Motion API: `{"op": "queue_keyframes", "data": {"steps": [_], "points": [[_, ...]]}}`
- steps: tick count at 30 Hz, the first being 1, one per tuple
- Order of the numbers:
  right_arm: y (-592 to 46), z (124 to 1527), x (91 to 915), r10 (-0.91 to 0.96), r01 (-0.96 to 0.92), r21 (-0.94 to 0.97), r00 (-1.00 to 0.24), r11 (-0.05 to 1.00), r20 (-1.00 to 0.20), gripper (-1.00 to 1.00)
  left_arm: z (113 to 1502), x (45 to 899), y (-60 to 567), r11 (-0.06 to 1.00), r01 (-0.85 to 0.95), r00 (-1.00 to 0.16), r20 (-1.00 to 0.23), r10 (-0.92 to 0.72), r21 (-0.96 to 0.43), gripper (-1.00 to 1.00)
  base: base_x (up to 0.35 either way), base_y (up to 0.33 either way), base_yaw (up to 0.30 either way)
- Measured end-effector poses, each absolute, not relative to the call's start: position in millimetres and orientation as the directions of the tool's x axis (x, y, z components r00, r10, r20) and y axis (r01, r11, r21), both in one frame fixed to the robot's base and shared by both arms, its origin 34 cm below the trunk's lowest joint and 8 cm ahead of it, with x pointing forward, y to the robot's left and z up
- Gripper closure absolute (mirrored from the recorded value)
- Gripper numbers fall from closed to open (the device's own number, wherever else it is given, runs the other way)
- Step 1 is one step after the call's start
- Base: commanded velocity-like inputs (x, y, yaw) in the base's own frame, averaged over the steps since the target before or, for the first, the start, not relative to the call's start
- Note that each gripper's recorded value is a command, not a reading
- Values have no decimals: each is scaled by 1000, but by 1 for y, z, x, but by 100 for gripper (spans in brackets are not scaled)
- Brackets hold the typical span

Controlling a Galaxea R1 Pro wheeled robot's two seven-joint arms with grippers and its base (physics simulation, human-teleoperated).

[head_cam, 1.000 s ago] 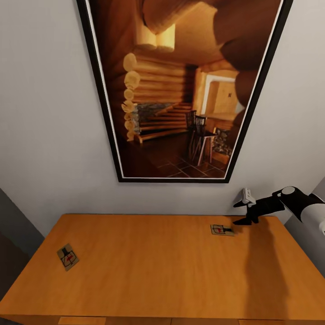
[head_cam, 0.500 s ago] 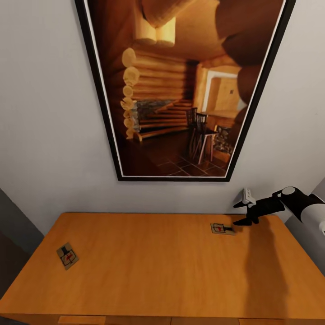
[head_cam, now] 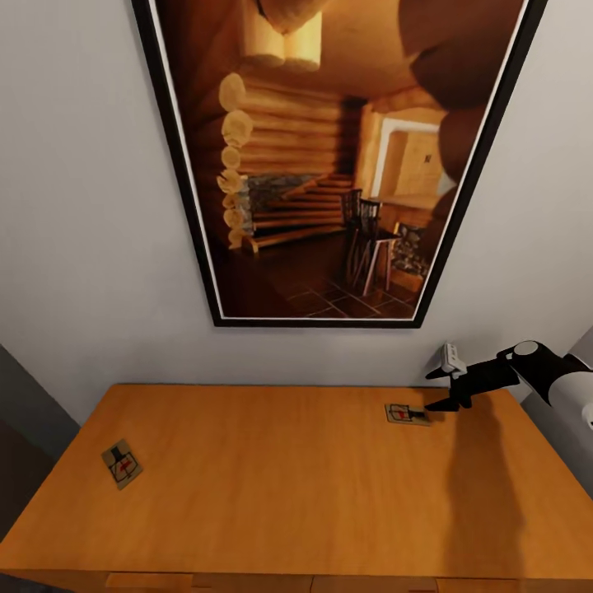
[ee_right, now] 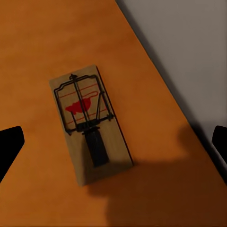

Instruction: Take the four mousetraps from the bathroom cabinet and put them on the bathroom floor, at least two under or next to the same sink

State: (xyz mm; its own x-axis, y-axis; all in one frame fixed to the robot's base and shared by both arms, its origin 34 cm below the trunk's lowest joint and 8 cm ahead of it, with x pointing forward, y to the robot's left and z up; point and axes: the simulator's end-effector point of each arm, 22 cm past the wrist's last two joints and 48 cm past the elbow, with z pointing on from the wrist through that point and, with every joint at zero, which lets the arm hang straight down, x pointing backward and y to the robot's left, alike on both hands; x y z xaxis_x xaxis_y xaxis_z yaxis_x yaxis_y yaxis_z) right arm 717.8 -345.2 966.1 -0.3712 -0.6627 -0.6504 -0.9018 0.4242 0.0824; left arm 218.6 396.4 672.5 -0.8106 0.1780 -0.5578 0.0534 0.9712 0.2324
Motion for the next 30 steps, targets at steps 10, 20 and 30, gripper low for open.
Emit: {"op": "queue_keyframes", "data": {"steps": [10, 20, 30], "points": [[-345, 958, 717, -662, -900, 95, -380, 424, -645, -100, 671, 214, 396, 971, 57, -818, -546, 178, 232, -100, 0, 0, 0], [-342, 949, 717, -662, -901, 109, -387, 421, -642, -100, 670, 210, 396, 971, 59, -826, -536, 178, 231, -100, 0, 0, 0], [-339, 948, 717, -661, -902, 112, -386, 417, -644, -100, 669, 209, 396, 971, 60, -827, -533, 178, 231, -100, 0, 0, 0]]}}
